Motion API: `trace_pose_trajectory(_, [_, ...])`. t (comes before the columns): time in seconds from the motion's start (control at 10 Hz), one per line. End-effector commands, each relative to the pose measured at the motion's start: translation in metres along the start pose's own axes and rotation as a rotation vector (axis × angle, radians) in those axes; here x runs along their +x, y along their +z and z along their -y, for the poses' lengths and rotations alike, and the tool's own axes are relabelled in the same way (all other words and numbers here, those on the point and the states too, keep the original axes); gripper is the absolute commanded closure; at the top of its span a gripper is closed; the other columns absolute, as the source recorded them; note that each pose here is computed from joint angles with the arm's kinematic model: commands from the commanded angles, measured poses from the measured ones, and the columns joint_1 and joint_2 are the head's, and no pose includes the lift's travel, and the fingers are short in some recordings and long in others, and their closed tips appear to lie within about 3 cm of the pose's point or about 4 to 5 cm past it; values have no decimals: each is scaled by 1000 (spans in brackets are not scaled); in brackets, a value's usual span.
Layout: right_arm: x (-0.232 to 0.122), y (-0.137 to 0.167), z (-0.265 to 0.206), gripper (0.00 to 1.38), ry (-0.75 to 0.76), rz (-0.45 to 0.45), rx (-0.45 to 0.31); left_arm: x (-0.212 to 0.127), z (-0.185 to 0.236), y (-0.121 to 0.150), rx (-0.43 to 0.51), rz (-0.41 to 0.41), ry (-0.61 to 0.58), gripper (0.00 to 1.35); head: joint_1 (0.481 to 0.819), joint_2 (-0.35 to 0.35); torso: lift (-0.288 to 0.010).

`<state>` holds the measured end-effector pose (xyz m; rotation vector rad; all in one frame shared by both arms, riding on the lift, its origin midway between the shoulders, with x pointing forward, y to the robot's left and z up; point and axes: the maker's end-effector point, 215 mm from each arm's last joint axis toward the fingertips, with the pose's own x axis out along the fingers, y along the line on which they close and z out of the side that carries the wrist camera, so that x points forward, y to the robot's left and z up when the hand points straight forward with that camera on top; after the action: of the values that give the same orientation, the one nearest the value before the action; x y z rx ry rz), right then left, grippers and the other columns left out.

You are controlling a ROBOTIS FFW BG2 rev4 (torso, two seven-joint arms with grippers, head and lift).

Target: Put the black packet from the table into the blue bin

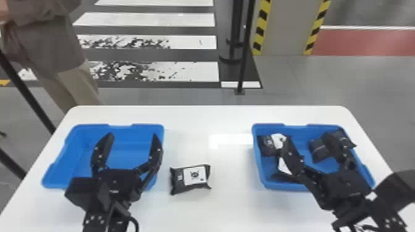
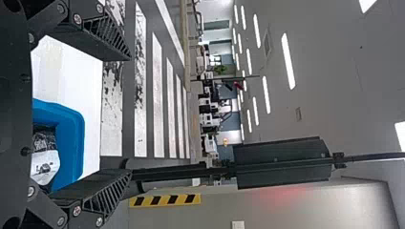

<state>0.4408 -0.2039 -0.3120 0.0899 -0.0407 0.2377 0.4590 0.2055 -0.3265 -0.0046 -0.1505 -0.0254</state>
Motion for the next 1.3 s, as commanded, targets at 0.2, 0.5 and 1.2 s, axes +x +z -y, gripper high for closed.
trace_pose_trajectory(0.2, [0,-1,0,194,1,-3,-1,0,0,0,4,0,-1,93,695,2,-110])
trace_pose_trajectory(0.5, [4,-5,-10,194,23,-19,6,0,-1,1,4,3,1,94,695,2,-110])
trace_pose_trajectory(1.2, [59,-128,-176,196,511,-458,-39,-1,-1,1,8,4,2,94,695,202,-110])
